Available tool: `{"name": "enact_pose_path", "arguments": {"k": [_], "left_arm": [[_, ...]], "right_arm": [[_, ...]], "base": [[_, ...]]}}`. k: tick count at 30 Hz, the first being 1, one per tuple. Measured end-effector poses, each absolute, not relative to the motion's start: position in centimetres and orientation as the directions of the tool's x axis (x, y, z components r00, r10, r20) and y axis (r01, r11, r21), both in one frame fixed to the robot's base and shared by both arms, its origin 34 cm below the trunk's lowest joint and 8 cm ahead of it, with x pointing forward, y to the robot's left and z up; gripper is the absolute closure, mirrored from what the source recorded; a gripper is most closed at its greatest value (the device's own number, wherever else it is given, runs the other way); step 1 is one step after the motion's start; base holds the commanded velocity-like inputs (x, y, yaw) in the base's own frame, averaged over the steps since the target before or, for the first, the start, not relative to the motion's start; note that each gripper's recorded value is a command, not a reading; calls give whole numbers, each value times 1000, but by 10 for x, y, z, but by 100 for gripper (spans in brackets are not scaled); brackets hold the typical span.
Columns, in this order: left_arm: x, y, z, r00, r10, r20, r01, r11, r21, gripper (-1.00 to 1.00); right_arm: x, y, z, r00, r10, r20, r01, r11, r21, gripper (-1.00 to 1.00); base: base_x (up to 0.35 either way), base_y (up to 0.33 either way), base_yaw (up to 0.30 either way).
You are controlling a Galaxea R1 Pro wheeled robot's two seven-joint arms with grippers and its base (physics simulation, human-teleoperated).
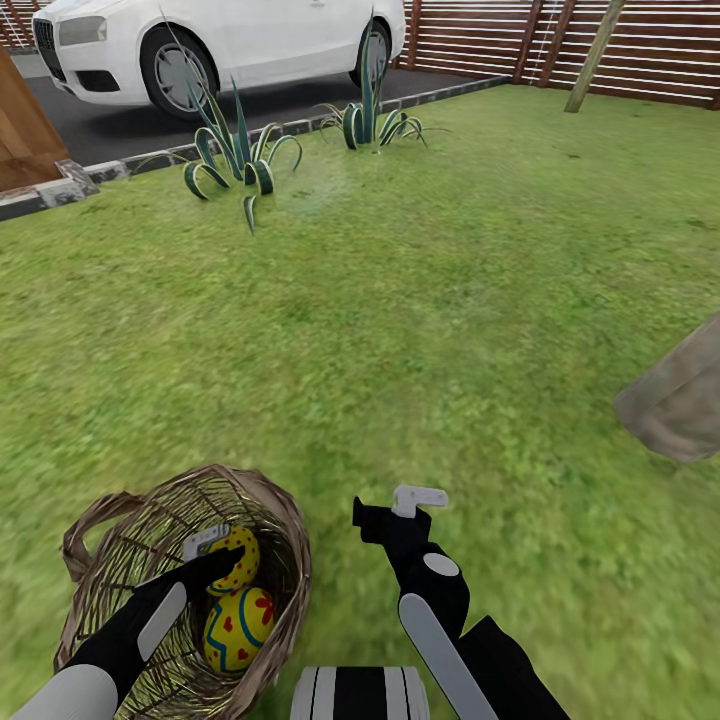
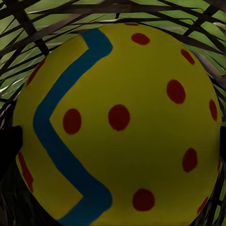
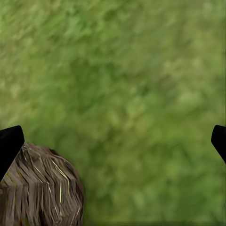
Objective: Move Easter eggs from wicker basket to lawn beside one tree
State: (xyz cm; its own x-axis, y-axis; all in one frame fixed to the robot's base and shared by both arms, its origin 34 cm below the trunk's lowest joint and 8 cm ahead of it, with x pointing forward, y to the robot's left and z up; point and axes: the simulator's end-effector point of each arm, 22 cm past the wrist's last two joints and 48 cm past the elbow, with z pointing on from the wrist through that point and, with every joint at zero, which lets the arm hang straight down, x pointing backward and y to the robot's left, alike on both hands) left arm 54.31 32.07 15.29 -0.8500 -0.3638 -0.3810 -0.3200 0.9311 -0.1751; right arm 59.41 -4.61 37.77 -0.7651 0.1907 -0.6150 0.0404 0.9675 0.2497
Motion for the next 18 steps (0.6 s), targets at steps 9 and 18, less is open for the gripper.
{"name": "enact_pose_path", "arguments": {"k": [9, 18], "left_arm": [[543, 321, 153, -849, -365, -381, -321, 930, -177, 100], [547, 319, 155, -843, -373, -387, -324, 927, -187, 100]], "right_arm": [[594, -46, 378, -765, 191, -615, 40, 967, 250, -100], [594, -46, 378, -765, 191, -615, 41, 967, 250, -100]], "base": [[-1, 0, 0], [-48, 0, 0]]}}
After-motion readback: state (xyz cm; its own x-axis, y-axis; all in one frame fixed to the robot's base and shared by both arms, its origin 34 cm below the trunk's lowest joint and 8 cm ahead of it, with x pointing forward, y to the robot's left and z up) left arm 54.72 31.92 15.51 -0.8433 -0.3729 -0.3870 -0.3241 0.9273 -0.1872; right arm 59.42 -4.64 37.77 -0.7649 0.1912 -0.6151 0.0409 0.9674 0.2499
